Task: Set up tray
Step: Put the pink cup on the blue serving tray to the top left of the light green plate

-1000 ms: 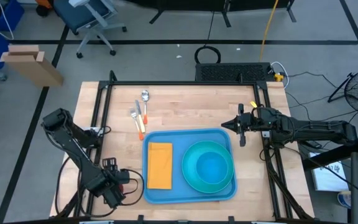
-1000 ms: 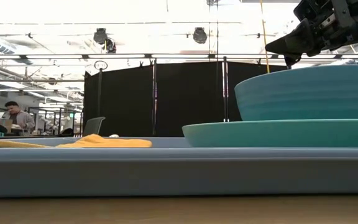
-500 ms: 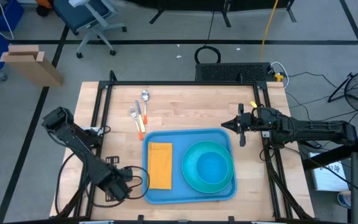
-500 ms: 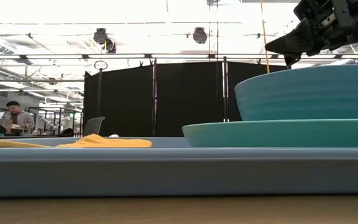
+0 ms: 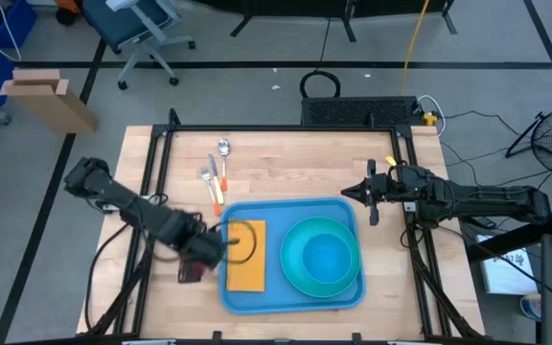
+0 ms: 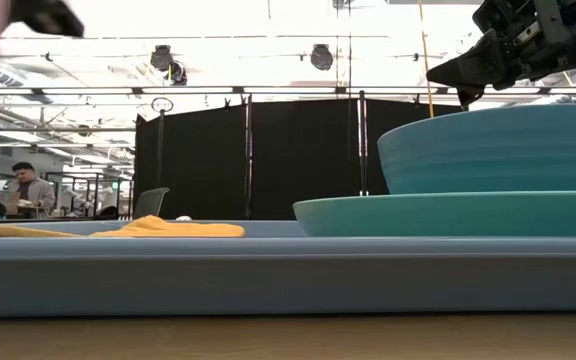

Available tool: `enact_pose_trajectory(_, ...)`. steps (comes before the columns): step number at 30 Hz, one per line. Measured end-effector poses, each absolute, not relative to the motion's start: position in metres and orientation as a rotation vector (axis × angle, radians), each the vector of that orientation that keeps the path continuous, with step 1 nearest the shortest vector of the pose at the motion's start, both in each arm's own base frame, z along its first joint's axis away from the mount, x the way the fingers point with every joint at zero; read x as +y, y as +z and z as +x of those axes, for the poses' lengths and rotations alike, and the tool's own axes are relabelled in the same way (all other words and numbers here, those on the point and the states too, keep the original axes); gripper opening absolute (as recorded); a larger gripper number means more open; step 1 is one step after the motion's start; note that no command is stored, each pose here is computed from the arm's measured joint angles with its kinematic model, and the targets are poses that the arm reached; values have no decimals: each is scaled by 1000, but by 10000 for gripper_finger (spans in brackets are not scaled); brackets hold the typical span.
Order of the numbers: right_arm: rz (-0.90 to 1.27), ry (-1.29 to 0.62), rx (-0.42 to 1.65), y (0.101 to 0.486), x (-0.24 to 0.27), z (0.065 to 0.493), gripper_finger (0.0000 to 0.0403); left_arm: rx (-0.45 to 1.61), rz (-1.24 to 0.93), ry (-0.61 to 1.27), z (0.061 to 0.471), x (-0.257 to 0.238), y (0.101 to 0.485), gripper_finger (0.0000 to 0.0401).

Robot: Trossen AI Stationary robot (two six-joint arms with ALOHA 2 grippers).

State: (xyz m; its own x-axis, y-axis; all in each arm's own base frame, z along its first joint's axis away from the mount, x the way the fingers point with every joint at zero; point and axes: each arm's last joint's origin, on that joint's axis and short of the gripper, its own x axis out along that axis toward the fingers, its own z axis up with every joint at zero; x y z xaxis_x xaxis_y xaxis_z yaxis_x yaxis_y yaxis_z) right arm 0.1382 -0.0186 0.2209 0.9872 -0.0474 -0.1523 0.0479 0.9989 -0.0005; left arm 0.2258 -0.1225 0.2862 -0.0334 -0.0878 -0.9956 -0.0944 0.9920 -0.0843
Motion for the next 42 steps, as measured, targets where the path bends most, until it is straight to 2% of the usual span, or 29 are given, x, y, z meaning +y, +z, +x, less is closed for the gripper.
enact_pose_trajectory(4,0,-48,153,221,-19,138,4,1579,-160,29,248,-92,304,2)
enact_pose_trajectory(8,-1,-48,144,222,-19,138,4,1542,-61,26,276,-65,308,2)
enact_pose_trajectory(18,-11,-47,143,222,-19,138,4,1568,203,-111,360,-19,281,1)
enact_pose_trajectory(23,-21,-46,143,222,-19,138,4,1518,299,-204,391,-6,281,1)
enact_pose_trajectory(32,-20,-46,144,222,-19,138,4,1538,335,-238,421,23,264,0)
enact_pose_trajectory(36,-20,-46,145,222,-19,138,4,1568,349,-268,426,23,250,0)
enact_pose_trajectory(42,-20,-46,145,222,-19,138,4,1515,379,-282,431,17,251,0)
